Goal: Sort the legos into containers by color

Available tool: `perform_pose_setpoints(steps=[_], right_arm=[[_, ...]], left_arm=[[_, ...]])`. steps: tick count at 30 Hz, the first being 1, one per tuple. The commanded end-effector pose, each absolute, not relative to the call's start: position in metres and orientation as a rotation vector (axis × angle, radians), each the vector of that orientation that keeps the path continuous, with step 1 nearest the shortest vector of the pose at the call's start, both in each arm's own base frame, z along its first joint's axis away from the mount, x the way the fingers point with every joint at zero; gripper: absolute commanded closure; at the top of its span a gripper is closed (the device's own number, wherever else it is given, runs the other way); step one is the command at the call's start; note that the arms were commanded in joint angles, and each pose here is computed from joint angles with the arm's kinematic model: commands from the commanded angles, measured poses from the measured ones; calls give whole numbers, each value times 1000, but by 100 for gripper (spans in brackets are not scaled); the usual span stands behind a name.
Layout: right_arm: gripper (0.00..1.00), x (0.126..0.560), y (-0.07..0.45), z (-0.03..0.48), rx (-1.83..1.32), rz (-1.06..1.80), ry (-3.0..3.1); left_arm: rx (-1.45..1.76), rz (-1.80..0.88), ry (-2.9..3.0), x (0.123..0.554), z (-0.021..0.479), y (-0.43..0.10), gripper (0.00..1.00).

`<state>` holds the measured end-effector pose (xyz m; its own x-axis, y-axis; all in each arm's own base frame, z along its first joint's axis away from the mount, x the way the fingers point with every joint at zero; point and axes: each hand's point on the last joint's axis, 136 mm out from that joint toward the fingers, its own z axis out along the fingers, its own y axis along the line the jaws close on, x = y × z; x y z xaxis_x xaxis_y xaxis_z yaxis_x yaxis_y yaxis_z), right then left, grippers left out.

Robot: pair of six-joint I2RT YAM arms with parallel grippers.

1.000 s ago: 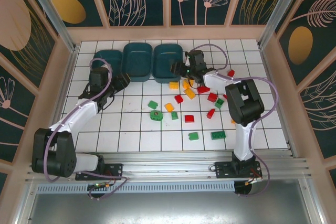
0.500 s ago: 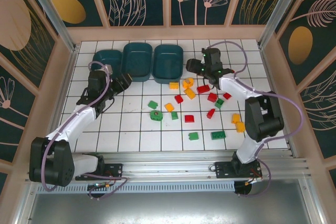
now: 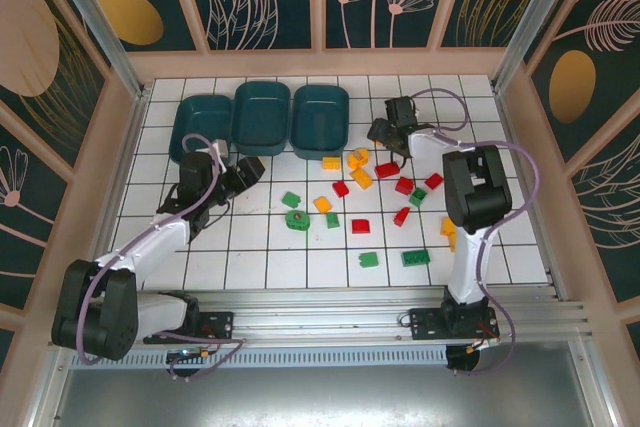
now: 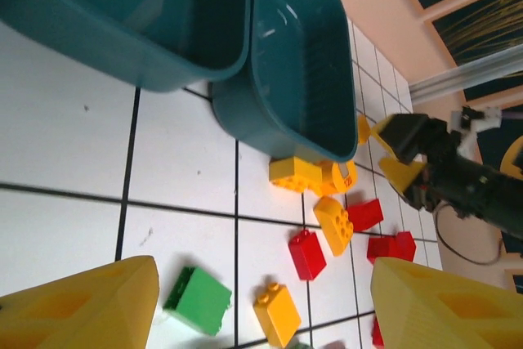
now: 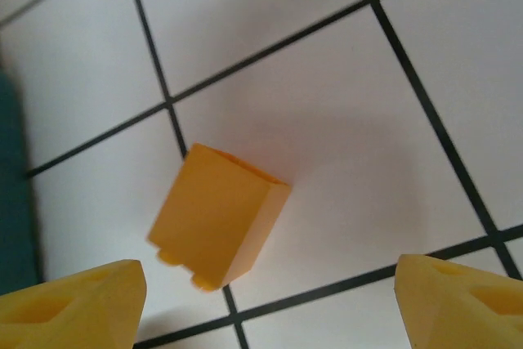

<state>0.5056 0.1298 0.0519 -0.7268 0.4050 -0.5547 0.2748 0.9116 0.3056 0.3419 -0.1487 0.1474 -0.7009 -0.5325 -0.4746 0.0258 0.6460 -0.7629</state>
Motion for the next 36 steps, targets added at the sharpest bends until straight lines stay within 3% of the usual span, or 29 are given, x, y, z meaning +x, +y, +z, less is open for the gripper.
perform_pose_setpoints(steps=[1, 4, 9, 20, 27, 36], right_arm=[[20, 525, 140, 59, 528, 289, 2390], [25, 531, 144, 45, 527, 271, 2411], [42, 533, 151, 41, 499, 255, 2406], [58, 535, 144, 42, 459, 175, 2407], [67, 530, 138, 48, 374, 111, 2369], [69, 526, 139, 59, 343, 129, 2341]], left_arm=[[-394, -1043, 2128, 337, 149, -151, 30], [-400, -1040, 2138, 332, 143, -150, 29], [-412, -1007, 2142, 328, 138, -144, 27], [-406, -998, 2151, 330, 137, -144, 27], [-400, -988, 2157, 330, 137, -144, 26], [-399, -985, 2164, 332, 136, -145, 26]])
